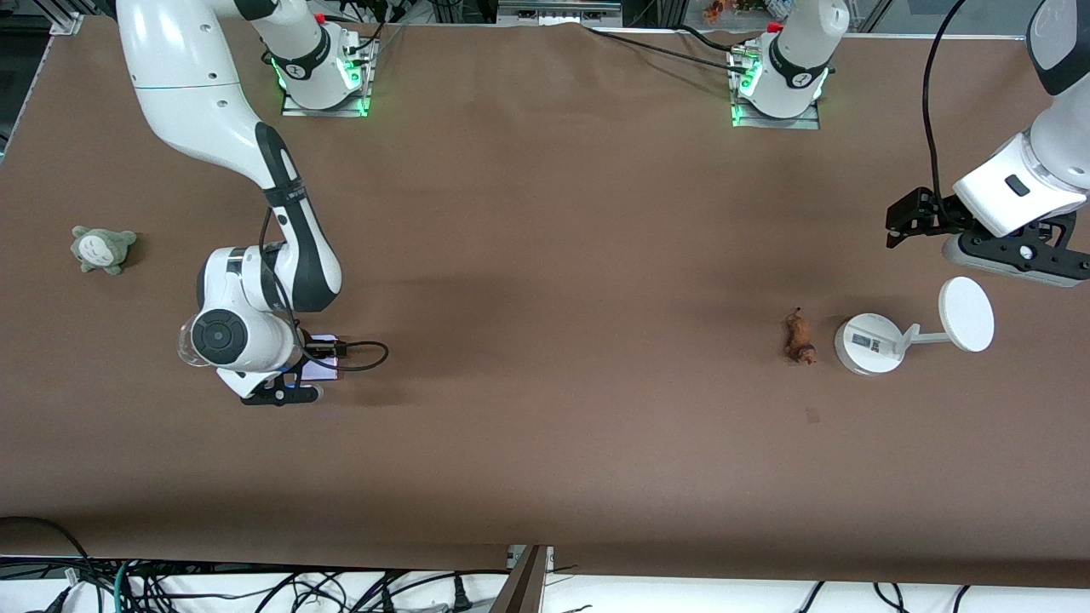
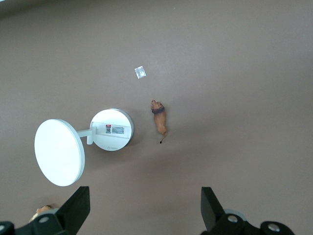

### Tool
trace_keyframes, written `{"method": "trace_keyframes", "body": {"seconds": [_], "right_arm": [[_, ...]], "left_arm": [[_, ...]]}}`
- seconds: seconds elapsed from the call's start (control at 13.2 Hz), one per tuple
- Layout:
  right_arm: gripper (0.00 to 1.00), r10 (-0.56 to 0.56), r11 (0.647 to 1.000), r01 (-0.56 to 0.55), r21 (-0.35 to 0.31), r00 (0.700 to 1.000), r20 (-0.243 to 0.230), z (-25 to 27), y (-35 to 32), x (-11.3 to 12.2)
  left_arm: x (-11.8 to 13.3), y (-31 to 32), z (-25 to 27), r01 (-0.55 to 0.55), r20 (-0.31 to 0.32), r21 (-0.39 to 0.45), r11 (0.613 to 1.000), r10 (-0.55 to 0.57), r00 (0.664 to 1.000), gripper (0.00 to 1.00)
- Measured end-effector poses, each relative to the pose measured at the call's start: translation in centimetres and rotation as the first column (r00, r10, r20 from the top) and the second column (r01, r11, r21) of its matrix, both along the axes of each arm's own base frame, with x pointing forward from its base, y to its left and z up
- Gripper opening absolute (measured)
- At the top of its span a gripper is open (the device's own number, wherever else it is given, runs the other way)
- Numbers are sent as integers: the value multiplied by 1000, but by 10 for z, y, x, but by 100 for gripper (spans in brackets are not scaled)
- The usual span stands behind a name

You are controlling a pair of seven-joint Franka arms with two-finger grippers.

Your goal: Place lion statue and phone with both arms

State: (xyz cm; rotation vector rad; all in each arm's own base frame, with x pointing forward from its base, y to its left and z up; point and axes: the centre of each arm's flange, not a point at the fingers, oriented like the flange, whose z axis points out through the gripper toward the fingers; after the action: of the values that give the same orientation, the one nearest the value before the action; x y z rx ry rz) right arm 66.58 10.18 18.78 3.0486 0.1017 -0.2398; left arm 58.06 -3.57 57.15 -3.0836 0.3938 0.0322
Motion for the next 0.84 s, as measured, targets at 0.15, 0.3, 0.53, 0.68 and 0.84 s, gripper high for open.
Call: {"method": "trace_keyframes", "body": {"seconds": [0.15, 0.3, 0.53, 0.68, 0.84], "right_arm": [[99, -2, 1000, 2, -1, 1000, 2, -2, -5, 0], [100, 4, 1000, -4, 4, 1000, 28, 10, -6, 7], [100, 9, 1000, -9, 11, 998, 63, 68, -3, 24], [100, 16, 1000, -16, 2, 998, 67, 127, -14, 34], [100, 16, 1000, -16, -4, 997, 70, 183, -32, 37]], "left_arm": [[0, 0, 2, 0, 3, 0, 1000, 0, 1000, 100], [-2, 0, 4, -1, 4, 0, 1000, 1, 1000, 100], [-3, 4, 8, -8, 7, 0, 1000, 8, 1000, 100], [-4, 6, 9, -10, 9, 0, 1000, 10, 1000, 100], [-4, 6, 9, -10, 9, 0, 1000, 10, 1000, 100]]}}
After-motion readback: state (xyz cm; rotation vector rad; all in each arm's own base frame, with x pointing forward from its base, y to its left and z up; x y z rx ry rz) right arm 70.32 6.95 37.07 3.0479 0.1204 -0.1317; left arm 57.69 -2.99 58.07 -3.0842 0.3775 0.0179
